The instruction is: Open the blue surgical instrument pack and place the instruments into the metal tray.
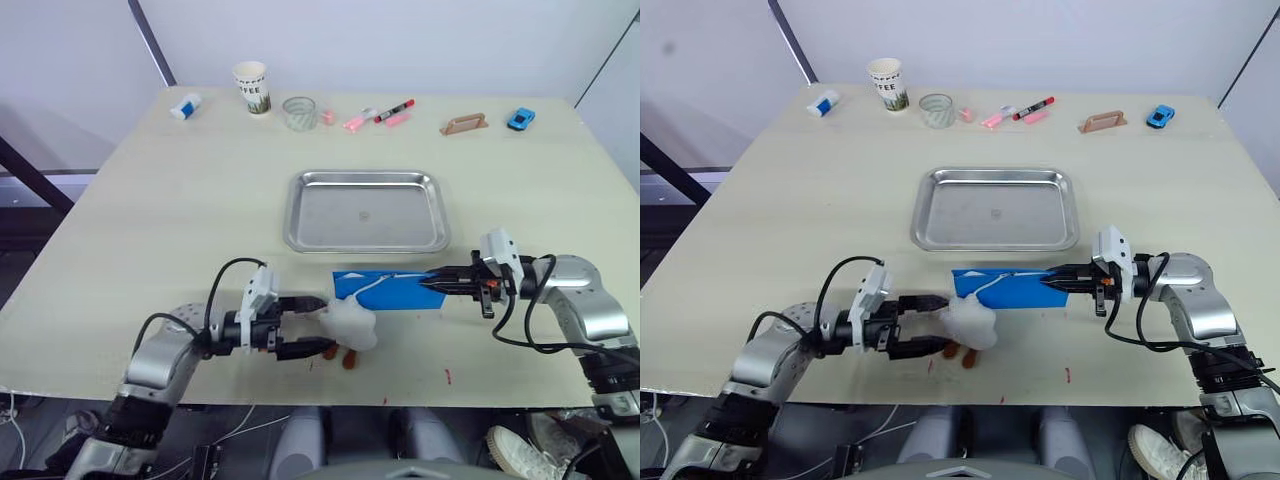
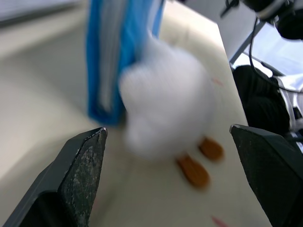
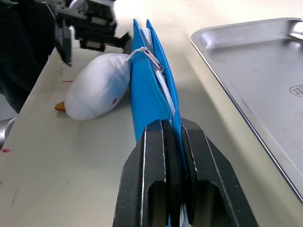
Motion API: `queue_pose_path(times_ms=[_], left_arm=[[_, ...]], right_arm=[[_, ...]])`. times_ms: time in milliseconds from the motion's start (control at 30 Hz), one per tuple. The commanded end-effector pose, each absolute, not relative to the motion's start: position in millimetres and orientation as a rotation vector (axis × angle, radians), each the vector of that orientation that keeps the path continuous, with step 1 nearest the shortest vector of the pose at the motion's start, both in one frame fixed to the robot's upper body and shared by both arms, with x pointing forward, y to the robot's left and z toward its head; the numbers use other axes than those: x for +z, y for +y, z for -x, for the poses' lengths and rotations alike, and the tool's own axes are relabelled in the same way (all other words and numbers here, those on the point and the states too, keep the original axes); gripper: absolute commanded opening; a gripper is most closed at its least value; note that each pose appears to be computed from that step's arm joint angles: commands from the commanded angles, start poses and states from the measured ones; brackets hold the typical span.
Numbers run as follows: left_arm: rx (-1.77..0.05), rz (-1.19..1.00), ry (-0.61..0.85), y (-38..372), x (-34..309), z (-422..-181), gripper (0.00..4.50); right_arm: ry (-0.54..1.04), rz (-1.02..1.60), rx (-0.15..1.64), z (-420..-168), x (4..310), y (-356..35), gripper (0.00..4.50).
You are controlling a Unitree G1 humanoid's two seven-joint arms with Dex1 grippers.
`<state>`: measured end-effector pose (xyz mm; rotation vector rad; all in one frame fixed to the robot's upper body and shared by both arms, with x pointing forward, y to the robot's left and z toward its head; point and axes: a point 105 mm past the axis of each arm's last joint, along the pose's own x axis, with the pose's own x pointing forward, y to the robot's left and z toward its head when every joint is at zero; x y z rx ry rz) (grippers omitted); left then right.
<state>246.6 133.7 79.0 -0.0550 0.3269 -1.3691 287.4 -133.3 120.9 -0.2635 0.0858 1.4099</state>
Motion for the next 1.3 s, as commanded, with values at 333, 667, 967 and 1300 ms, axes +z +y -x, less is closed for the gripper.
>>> queue_pose_path(times_ms=[333,667,967,1300], left_arm=[[-1.429,0.008,0.319,115.1,82.4,-239.3,3.04],[-1.426,-0.041,0.297,126.5,82.9,-239.7,0.08],[-1.404,-0.05,0.201,148.8,113.3,-246.7,0.08],[-1.405,-0.005,0.121,166.2,150.3,-256.8,0.08]], right_arm=[[0.067,0.294,1.414,-287.7,127.1,-130.9,0.0],[0.064,0.295,1.406,-288.2,127.7,-131.7,0.0],[0.051,0.31,1.376,-292.5,129.9,-137.0,0.0],[0.031,0.325,1.334,-297.7,134.4,-144.7,0.0]])
